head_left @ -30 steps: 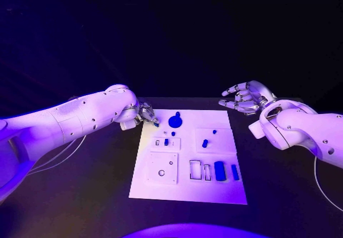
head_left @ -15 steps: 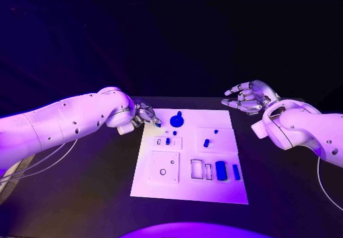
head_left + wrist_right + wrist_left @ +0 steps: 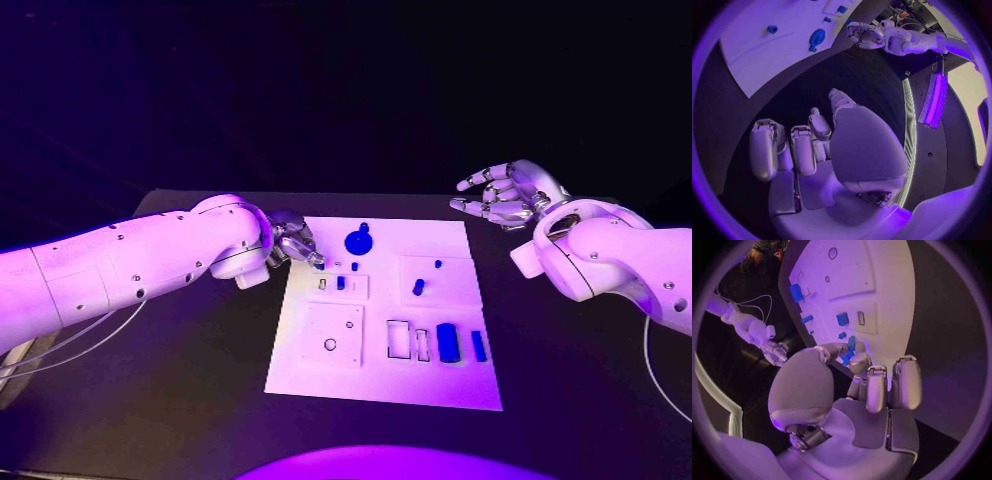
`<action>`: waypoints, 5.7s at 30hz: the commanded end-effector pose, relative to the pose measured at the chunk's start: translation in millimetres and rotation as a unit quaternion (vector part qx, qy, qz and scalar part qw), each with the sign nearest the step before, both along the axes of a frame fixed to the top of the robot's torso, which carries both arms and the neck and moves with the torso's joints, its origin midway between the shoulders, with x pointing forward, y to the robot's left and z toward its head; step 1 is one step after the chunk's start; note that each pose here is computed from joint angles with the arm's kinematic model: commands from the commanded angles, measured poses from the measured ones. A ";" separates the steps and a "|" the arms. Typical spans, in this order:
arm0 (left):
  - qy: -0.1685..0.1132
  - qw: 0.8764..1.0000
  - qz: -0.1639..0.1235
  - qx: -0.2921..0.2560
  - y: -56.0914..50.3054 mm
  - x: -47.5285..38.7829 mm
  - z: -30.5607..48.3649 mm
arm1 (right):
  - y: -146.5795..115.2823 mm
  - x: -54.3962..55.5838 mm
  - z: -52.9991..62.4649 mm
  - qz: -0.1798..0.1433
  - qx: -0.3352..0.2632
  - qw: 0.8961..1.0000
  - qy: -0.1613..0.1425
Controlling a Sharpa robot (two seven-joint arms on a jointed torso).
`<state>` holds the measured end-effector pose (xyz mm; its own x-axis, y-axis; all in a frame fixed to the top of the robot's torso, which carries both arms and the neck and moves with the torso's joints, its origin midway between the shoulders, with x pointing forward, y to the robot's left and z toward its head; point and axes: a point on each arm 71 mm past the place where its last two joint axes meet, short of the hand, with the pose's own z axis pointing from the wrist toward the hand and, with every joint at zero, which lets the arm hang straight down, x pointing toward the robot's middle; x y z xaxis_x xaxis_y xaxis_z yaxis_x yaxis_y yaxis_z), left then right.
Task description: Assemble the parts on the task board
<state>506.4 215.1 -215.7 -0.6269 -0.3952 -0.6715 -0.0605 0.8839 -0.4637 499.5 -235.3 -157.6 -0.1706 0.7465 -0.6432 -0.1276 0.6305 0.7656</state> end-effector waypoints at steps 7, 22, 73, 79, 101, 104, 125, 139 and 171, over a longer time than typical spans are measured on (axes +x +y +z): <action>-0.001 0.999 -0.026 0.034 -7.6 -7.1 -9.5 | 1.2 -0.9 -0.2 0.008 0.000 1.000 -0.005; 0.015 0.997 -0.048 0.053 -11.3 -10.5 -15.5 | 1.5 -1.9 -0.7 0.010 0.003 1.000 -0.015; 0.041 0.996 -0.056 0.052 -18.5 -12.4 -24.4 | 1.5 -1.5 -6.8 0.010 0.003 1.000 -0.007; 0.040 0.997 -0.052 0.049 -19.2 -11.6 -25.2 | 1.2 -1.6 -6.7 0.010 0.003 1.000 -0.008; 0.043 0.997 -0.041 0.052 -17.3 -9.0 -26.9 | 0.6 -1.8 -6.4 0.009 0.003 1.000 -0.009; 0.044 0.997 -0.038 0.052 -16.4 -8.6 -27.2 | 0.3 -1.9 -6.3 0.008 0.004 1.000 -0.009; 0.035 0.998 -0.017 0.044 -7.8 -4.5 -24.8 | -1.0 -2.8 -7.0 0.004 0.010 1.000 -0.001; -0.001 1.000 0.018 -0.022 -5.8 0.2 -10.2 | -1.4 -2.2 -7.2 0.003 0.011 1.000 -0.001; -0.236 0.943 -0.232 -0.024 -58.3 -1.5 -7.5 | -3.6 -1.3 -7.7 0.002 0.010 1.000 -0.002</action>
<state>507.2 161.7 -221.4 -0.3961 -0.3021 -0.8671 0.4723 0.7428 -0.4745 498.6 -240.3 -165.6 -0.1654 0.7607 -0.6276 -0.1174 0.6167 0.7784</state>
